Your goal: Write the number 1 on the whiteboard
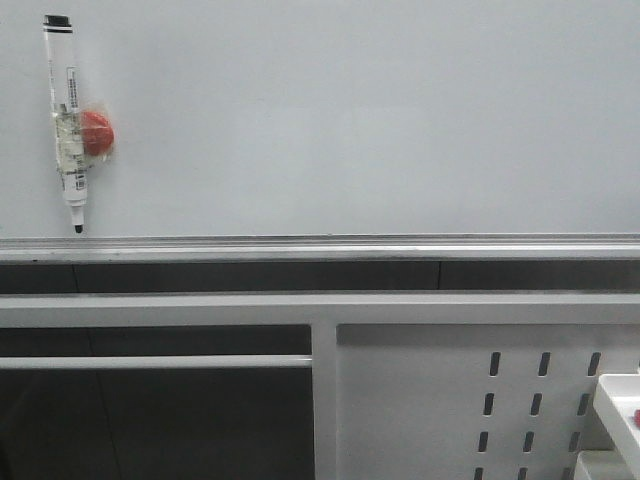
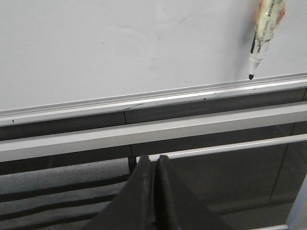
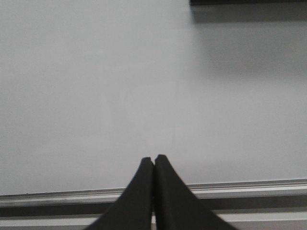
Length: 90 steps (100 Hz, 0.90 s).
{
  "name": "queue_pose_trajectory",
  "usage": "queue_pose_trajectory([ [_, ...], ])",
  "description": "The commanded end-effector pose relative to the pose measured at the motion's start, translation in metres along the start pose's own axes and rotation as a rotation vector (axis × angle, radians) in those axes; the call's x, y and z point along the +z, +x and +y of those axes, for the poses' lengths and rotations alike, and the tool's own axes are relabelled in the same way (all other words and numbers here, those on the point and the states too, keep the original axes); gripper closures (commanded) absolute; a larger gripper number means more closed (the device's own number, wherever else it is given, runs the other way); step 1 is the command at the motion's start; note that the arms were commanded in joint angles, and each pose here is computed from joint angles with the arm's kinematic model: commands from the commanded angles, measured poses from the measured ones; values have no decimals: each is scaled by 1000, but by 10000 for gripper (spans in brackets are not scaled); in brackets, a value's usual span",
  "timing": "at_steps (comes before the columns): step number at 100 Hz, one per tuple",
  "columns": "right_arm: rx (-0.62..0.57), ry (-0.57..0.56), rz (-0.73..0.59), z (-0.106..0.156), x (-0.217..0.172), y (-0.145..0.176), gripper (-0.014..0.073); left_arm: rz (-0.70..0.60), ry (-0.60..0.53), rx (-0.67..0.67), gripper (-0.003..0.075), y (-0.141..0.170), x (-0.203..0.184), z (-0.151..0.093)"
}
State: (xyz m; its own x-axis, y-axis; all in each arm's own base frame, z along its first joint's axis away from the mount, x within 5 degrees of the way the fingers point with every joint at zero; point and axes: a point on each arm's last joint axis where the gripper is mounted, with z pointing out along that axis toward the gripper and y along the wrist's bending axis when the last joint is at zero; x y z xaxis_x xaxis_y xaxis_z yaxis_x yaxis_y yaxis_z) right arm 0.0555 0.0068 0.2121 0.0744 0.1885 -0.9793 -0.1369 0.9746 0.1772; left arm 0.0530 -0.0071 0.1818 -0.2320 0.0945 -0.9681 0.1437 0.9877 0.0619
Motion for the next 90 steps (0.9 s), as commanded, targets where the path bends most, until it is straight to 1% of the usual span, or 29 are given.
queue_pose_trajectory([
  [1, -3, -4, -79, 0, -2, -3, 645, -47, -3, -16, 740, 5, 2, 0],
  [15, -3, -4, -78, 0, -2, -3, 645, -57, -3, -17, 740, 4, 2, 0],
  [39, 1, -4, -78, 0, -2, -3, 645, -112, -6, -24, 740, -1, 2, 0],
  [46, 5, -4, -78, 0, -2, -3, 645, -130, -1, -49, 740, -3, 1, 0],
  [55, 7, -4, -78, 0, -2, -3, 645, -167, 19, -145, 740, -6, 1, -1],
  [60, 7, -4, -78, 0, -2, -3, 645, -207, 34, -243, 740, -10, 0, -1],
  [64, 7, -4, -78, 0, -2, -3, 645, -237, 52, -357, 740, -13, -1, -1],
  [65, 7, -4, -78, 0, -2, -3, 645, -241, 51, -357, 740, -13, -1, -1],
  [68, 7, -4, -78, 0, -2, -3, 645, -250, 60, -418, 740, -14, -1, -1],
  [86, 7, -4, -78, 0, -2, -3, 645, -273, 84, -581, 740, -16, -1, -1],
  [90, 7, -4, -78, 0, -2, -3, 645, -281, 92, -645, 740, -17, -2, 0],
])
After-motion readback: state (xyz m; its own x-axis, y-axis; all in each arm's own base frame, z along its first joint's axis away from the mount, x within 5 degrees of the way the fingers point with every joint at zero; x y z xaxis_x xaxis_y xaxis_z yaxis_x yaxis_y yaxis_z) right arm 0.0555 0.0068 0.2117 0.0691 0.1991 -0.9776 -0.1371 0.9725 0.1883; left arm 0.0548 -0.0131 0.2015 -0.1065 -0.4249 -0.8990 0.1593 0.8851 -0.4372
